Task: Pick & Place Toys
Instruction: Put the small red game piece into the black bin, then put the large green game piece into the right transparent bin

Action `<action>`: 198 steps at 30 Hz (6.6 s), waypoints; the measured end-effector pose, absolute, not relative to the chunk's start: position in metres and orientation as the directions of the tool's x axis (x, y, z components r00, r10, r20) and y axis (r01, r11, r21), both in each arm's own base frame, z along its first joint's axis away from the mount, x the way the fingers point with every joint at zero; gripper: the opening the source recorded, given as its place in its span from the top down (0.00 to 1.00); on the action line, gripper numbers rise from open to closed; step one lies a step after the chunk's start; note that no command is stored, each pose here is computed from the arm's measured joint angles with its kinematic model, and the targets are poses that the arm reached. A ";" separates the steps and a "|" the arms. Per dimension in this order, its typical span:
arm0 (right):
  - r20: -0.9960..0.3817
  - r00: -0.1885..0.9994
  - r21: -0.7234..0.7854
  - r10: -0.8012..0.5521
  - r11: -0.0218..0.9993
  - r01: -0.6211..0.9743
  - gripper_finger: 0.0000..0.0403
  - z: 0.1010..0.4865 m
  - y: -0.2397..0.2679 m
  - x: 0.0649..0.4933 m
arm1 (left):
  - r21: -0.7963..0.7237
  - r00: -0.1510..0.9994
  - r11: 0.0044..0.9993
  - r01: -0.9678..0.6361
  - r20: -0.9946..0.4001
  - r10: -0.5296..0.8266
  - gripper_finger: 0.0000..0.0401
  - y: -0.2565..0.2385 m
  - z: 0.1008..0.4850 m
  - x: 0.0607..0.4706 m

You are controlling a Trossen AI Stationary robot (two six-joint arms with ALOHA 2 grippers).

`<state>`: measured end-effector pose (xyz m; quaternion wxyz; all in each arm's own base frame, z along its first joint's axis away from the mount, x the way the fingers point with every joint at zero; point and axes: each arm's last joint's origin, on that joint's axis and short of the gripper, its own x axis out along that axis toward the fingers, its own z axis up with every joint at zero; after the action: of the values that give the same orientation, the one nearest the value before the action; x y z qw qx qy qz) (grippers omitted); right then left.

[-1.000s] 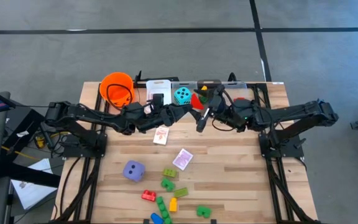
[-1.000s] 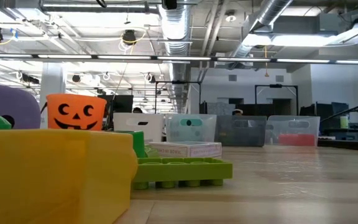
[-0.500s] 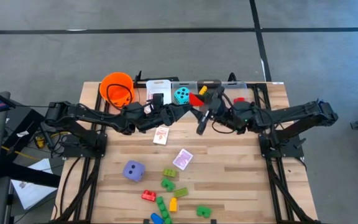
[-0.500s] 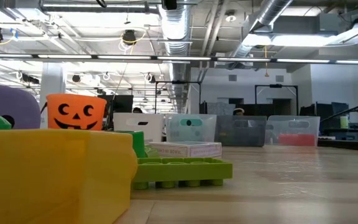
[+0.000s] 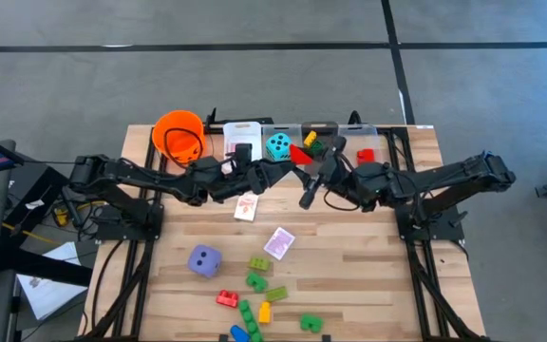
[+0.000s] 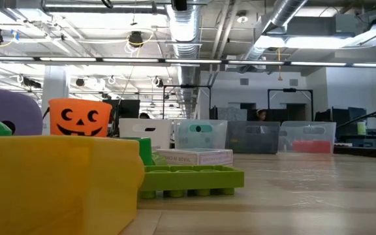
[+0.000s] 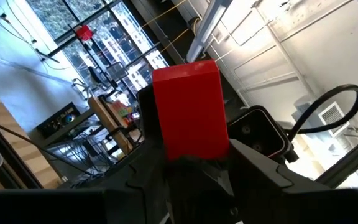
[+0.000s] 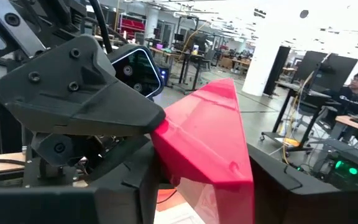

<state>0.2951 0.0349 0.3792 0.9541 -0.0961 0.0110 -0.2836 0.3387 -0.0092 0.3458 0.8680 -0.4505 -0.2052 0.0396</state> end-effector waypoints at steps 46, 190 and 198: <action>-0.779 0.326 -0.167 -0.535 0.679 0.714 0.45 0.264 -0.144 0.261 | -0.802 0.916 0.586 0.116 0.315 0.250 0.66 -0.014 0.346 0.337; -0.685 0.660 -0.004 -0.307 0.908 0.419 0.34 0.374 0.196 0.302 | 0.042 0.389 0.864 0.502 -0.903 -0.183 0.57 -0.158 0.130 0.313; -0.680 0.668 0.008 -0.302 0.908 0.419 0.34 0.375 0.197 0.303 | 0.046 0.464 0.903 0.426 -0.868 -0.175 0.59 -0.143 0.145 0.322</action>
<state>0.3033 0.1969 0.3748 0.9094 0.0819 0.3562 -0.1983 0.3218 -0.1425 0.1447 0.8459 0.1292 0.4861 -0.1777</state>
